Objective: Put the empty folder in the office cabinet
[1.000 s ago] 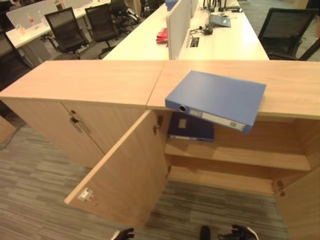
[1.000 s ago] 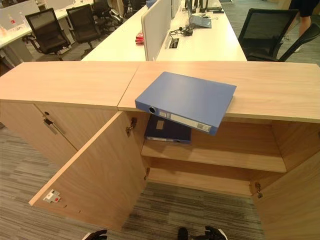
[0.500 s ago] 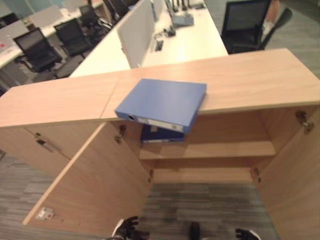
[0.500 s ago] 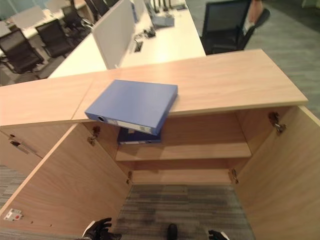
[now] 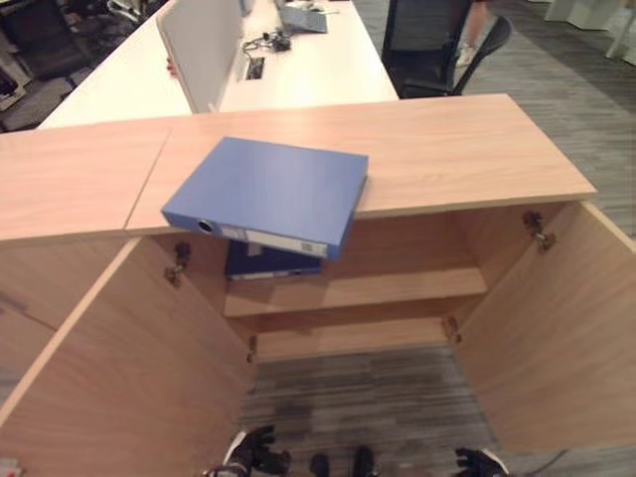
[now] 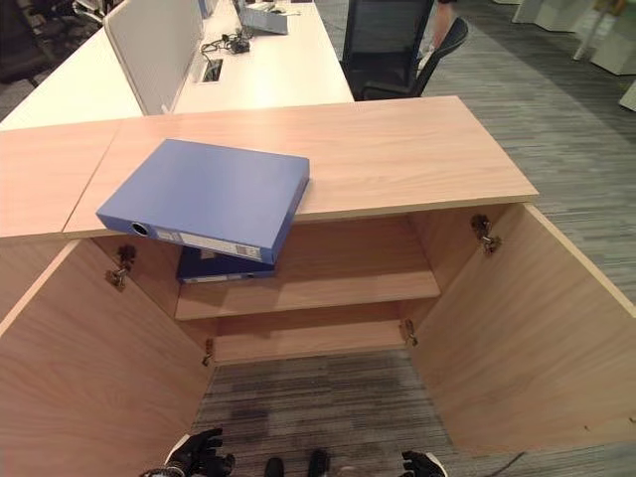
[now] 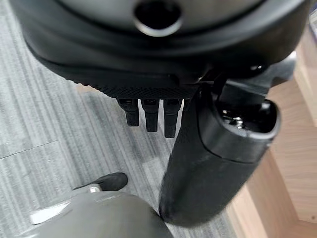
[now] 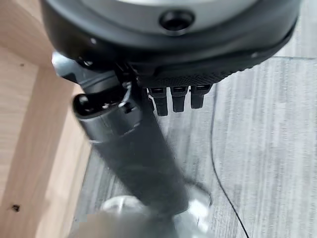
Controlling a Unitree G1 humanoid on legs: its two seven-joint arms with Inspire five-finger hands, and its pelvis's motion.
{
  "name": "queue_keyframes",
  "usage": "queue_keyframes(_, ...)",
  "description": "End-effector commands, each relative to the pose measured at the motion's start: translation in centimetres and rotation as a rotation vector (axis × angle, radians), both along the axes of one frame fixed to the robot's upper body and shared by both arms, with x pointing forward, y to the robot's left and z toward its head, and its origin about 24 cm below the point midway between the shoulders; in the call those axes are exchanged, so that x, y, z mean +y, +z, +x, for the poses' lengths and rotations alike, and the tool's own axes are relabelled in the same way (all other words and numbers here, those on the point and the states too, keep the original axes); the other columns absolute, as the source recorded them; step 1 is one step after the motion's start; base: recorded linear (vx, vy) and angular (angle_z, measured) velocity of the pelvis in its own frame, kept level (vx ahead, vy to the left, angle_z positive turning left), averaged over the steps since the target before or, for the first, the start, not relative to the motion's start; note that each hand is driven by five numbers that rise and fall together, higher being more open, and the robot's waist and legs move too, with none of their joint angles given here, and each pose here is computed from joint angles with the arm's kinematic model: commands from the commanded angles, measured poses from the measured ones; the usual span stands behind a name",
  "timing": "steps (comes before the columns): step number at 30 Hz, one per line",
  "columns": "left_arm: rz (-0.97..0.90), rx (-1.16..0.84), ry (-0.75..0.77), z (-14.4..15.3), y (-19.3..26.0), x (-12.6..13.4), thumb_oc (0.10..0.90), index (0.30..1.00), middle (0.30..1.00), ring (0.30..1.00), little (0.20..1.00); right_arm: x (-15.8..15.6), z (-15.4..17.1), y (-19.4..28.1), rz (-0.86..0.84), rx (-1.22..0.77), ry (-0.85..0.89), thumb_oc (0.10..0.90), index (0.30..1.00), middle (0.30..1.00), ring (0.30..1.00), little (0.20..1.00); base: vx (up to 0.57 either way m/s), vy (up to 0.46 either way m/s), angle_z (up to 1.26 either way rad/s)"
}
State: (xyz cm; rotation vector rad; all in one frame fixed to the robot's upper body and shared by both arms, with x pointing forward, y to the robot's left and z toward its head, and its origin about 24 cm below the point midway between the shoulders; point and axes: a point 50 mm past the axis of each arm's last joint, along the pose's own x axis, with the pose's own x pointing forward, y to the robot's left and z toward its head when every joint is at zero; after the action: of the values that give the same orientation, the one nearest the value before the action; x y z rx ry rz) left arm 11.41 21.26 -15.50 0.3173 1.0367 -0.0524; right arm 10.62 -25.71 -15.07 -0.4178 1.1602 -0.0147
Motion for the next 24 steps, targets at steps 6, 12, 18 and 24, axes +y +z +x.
queue_keyframes(6, 0.104, 0.029, -0.005, -1.3, 0.3, 3.1, 0.8, 0.9, 0.9, 0.9, 0.9, 0.9, -0.1, -0.1, 0.045, -0.025, 0.007, 0.8, 0.9, 0.9, 0.9, 0.9, 0.11, -0.155, 0.07)
queue_keyframes(12, 0.102, 0.05, 0.019, -2.1, 0.0, 3.0, 0.8, 0.9, 0.9, 0.9, 0.9, 0.7, -1.5, -0.4, 0.033, 0.022, 0.037, 0.8, 0.9, 0.9, 0.9, 0.9, 0.01, -0.148, 0.09)
queue_keyframes(18, 0.081, 0.037, 0.0, -1.6, -0.1, 2.0, 0.8, 0.9, 0.9, 0.9, 0.9, -0.1, -2.8, -0.6, 0.013, 0.059, 0.003, 0.8, 0.9, 0.9, 0.9, 0.9, -0.01, -0.131, 0.14)
queue_keyframes(24, 0.075, 0.04, -0.003, -1.6, -0.2, 1.7, 0.8, 0.9, 0.9, 0.9, 0.9, 0.2, -3.4, -0.7, 0.019, 0.074, -0.003, 0.8, 0.9, 0.9, 0.9, 0.9, -0.01, -0.034, 0.08)
